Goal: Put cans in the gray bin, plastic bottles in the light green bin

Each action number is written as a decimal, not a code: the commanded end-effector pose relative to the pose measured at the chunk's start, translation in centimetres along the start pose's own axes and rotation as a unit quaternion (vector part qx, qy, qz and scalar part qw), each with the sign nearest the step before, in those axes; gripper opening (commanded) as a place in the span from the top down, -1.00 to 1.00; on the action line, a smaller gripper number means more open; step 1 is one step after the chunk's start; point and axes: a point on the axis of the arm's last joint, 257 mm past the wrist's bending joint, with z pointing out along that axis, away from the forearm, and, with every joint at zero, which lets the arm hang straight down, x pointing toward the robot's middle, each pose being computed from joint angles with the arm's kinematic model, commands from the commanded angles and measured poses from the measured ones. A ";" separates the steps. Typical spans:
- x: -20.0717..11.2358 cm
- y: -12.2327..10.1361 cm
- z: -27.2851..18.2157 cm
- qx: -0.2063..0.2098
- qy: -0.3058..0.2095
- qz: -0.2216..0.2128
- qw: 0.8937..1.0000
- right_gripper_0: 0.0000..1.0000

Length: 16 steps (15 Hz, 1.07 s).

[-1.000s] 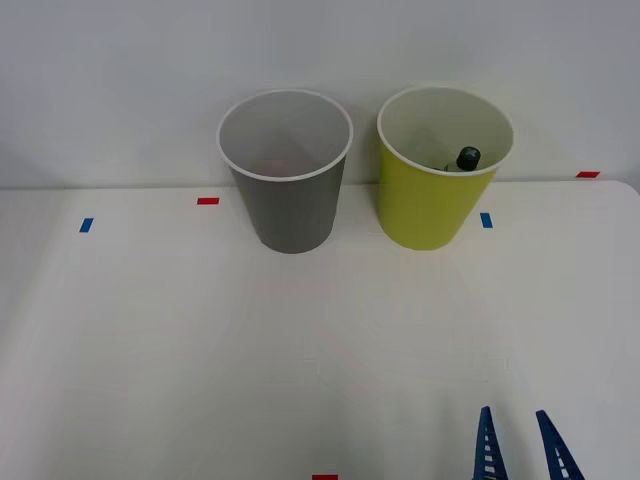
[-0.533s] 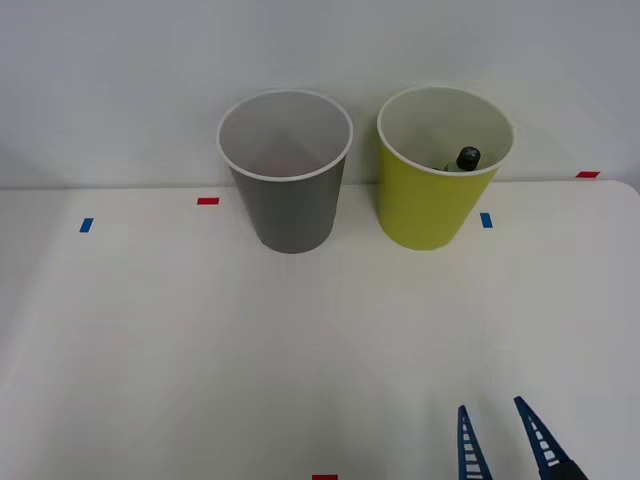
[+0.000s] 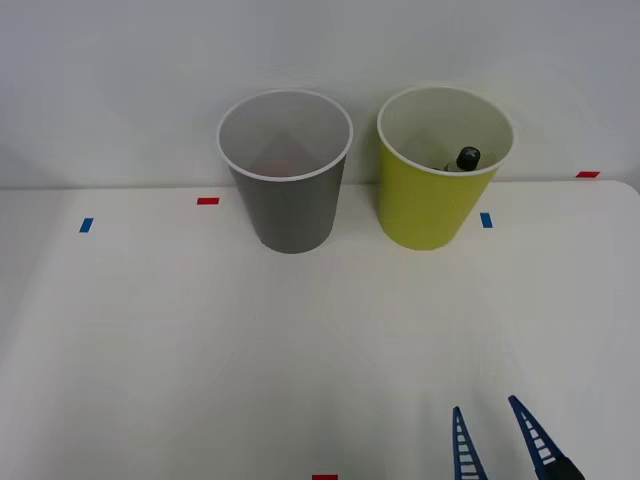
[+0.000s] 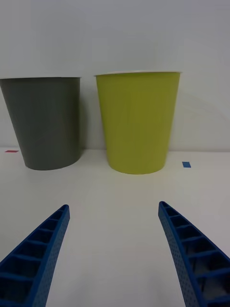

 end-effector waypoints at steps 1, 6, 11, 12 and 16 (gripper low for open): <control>0.0 0.0 0.0 0.000 0.000 -0.001 1.000 -0.25; 0.0 0.0 0.0 0.000 0.000 -0.001 1.000 -0.25; 0.0 0.0 0.0 0.000 0.000 -0.001 1.000 -0.26; 0.0 0.0 0.0 0.000 0.000 -0.001 1.000 -0.25; 0.0 0.0 0.0 0.000 0.000 -0.001 1.000 -0.25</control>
